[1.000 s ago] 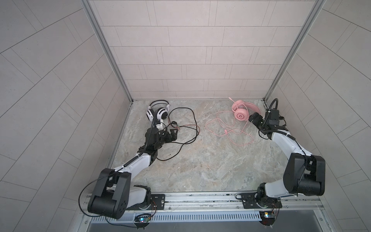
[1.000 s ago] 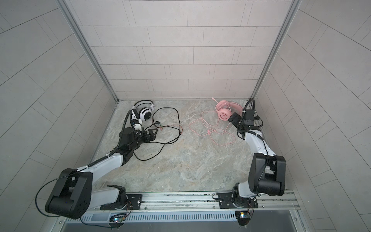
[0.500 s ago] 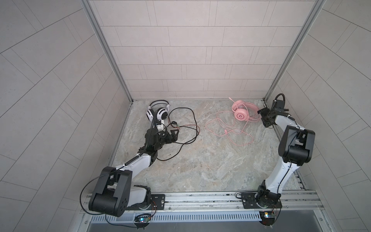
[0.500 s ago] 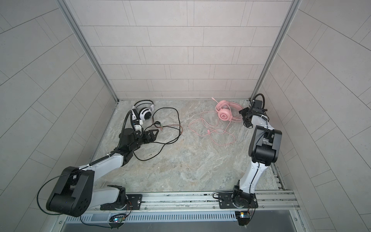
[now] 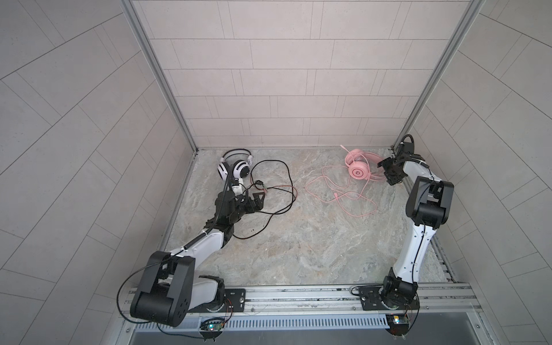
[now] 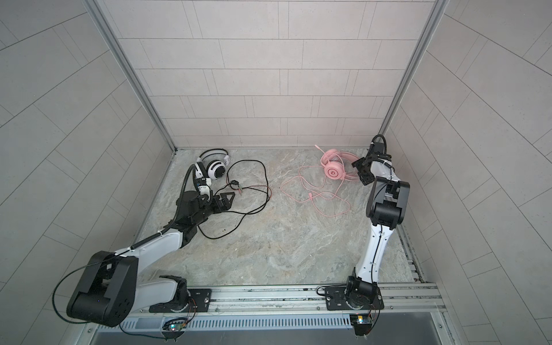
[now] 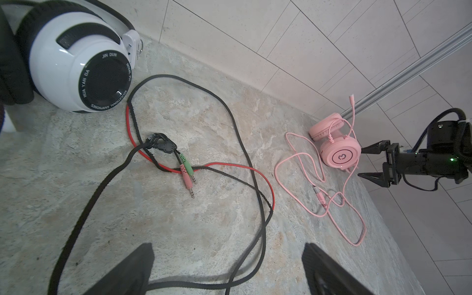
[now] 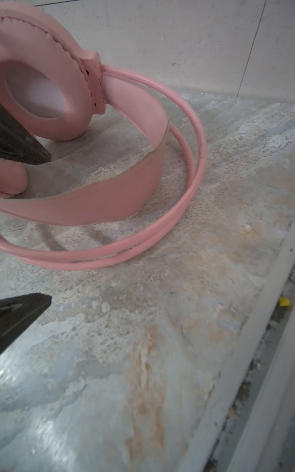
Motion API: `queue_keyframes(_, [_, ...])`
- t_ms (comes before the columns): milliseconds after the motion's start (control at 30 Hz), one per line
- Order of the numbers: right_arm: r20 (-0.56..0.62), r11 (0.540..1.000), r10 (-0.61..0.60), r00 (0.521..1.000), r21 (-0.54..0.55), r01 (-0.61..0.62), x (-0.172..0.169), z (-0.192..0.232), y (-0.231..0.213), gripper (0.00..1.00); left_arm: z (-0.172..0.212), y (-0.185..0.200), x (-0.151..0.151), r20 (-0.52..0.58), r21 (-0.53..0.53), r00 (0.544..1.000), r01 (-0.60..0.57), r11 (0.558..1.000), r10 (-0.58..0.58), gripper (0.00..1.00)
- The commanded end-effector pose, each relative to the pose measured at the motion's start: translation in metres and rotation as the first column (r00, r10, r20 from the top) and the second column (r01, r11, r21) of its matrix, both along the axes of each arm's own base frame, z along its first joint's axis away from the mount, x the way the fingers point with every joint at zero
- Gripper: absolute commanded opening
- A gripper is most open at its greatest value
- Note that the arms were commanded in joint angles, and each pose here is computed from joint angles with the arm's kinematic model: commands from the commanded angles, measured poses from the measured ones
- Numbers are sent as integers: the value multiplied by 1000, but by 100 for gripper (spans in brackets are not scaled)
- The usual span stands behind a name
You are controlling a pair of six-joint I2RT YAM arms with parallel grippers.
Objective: Wrap the headphones
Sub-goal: 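Reach the right gripper to the pink headset's headband and close on it, then lift the pink headset with the right gripper toward the left gripper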
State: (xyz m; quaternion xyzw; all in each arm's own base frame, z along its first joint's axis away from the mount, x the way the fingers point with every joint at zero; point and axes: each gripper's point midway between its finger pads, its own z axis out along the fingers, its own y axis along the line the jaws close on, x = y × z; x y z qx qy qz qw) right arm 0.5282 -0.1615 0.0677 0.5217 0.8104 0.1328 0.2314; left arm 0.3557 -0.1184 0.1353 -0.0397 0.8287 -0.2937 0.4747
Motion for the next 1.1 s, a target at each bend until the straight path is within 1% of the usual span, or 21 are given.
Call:
queue_keyframes(0, [-87,999,49,995,-6,-49,-3,-17,13,81,3,-1,-1,16,10,1000,3,1000,-4,97])
queue_keyframes(67, [-116,998,66,991,-12,-68,-1,-26,16,80,2,-1,-1,16,12,1000,4,1000,-4,97])
queue_keyframes(100, [-124,997,71,990,-16,-73,0,-30,18,76,2,-1,0,17,11,1000,4,1000,-5,97])
queue_keyframes(167, [-115,997,78,990,-16,-81,4,-36,19,62,3,0,0,19,13,1000,4,1000,-5,97])
queue_keyframes(200, [-108,996,83,991,-21,-86,7,-37,19,52,2,0,-1,17,18,1000,3,1000,-4,97])
queue_keyframes(233, [-93,994,99,991,-30,-102,10,-36,20,37,1,1,0,17,24,1000,1,1000,-2,97])
queue_keyframes(300, [-76,991,123,989,-46,-127,13,-31,21,13,1,2,0,17,41,1000,0,999,-1,97])
queue_keyframes(333, [-66,989,131,989,-56,-135,14,-28,22,7,1,3,0,14,52,1000,-3,999,2,97])
queue_keyframes(400, [-34,982,145,989,-116,-148,16,-11,20,0,1,6,0,11,70,1000,-12,997,11,97])
queue_keyframes(533, [11,946,198,980,-264,-188,17,38,22,0,3,7,0,21,70,1000,-16,997,14,97])
queue_keyframes(567, [29,928,222,975,-313,-202,17,56,25,0,2,6,0,20,69,1000,-12,998,11,97])
queue_keyframes(667, [73,856,271,960,-474,-206,9,110,36,0,3,5,-1,20,66,1000,-6,998,5,97])
queue_keyframes(733, [106,791,305,946,-581,-190,-1,148,50,0,4,5,-1,22,66,1000,-7,998,6,97])
queue_keyframes(767, [115,748,321,940,-639,-178,-9,166,58,0,4,5,-1,23,63,1000,-8,998,7,97])
queue_keyframes(833, [153,643,381,912,-753,-142,-23,207,81,0,5,3,-1,26,56,1000,-3,998,1,97])
queue_keyframes(867, [154,570,417,896,-812,-126,-31,221,95,0,6,3,-2,28,54,1000,-1,999,0,97])
queue_keyframes(933, [181,398,497,849,-917,-37,-52,259,132,0,7,3,-2,30,54,1000,1,999,-2,97])
queue_keyframes(967, [191,304,538,821,-952,22,-66,277,154,0,7,4,-3,32,55,999,-2,998,0,97])
queue_keyframes(1000, [190,222,576,795,-972,72,-82,295,176,0,9,4,-3,38,55,999,-2,998,0,97])
queue_keyframes(1033, [184,160,605,775,-981,108,-95,306,193,0,10,3,-3,41,51,999,0,999,-2,97])
queue_keyframes(1067, [190,113,629,754,-982,153,-109,317,209,0,12,3,-4,47,50,999,3,999,-5,97])
